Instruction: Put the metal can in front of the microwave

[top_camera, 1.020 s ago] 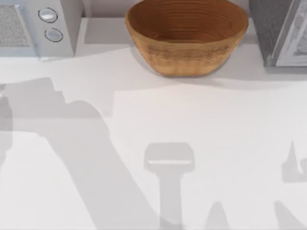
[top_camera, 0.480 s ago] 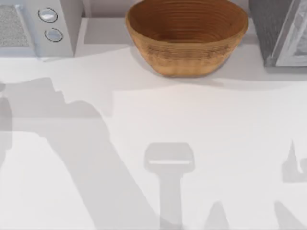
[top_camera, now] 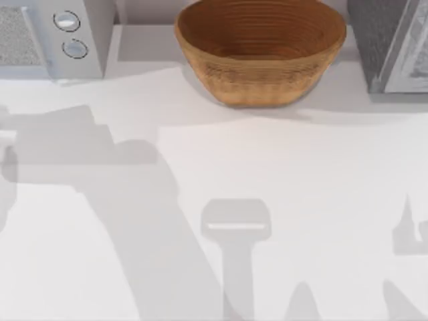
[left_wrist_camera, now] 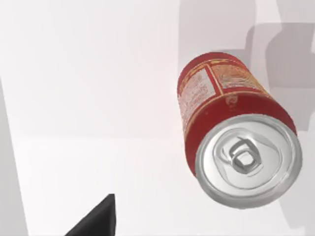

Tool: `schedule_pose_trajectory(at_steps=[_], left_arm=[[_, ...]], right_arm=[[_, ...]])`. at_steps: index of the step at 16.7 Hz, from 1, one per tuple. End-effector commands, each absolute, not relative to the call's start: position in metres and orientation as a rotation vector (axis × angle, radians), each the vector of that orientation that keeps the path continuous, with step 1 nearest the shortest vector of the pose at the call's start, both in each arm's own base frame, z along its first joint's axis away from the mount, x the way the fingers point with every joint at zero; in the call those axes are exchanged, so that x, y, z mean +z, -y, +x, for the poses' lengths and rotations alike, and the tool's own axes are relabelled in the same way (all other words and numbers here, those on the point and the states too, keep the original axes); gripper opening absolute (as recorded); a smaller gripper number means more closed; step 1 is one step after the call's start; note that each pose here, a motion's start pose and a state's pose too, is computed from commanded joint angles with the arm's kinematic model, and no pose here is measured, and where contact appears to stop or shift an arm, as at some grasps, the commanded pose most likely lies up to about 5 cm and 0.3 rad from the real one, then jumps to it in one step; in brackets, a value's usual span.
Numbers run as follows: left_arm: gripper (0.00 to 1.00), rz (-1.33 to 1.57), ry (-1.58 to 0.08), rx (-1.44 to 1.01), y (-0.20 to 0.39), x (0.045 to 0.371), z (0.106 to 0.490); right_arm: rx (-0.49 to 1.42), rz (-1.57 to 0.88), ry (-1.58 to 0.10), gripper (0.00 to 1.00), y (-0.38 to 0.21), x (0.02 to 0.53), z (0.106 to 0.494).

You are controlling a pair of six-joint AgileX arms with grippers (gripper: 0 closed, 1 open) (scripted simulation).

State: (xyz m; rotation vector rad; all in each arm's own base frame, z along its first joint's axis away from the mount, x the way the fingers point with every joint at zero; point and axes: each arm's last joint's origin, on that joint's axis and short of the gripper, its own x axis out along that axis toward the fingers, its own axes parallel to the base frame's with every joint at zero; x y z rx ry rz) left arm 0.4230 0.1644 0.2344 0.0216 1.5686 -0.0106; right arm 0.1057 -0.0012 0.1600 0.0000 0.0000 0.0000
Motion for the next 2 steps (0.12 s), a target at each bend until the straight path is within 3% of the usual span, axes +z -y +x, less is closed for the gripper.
schedule_pose_trajectory(at_steps=[2], left_arm=[[1.00,0.021,-1.568,-0.013,-0.1638,0.2405,0.4224]], right_arm=[[0.000,0.000,0.000,1.00,0.0012,0.1600,0.1057]])
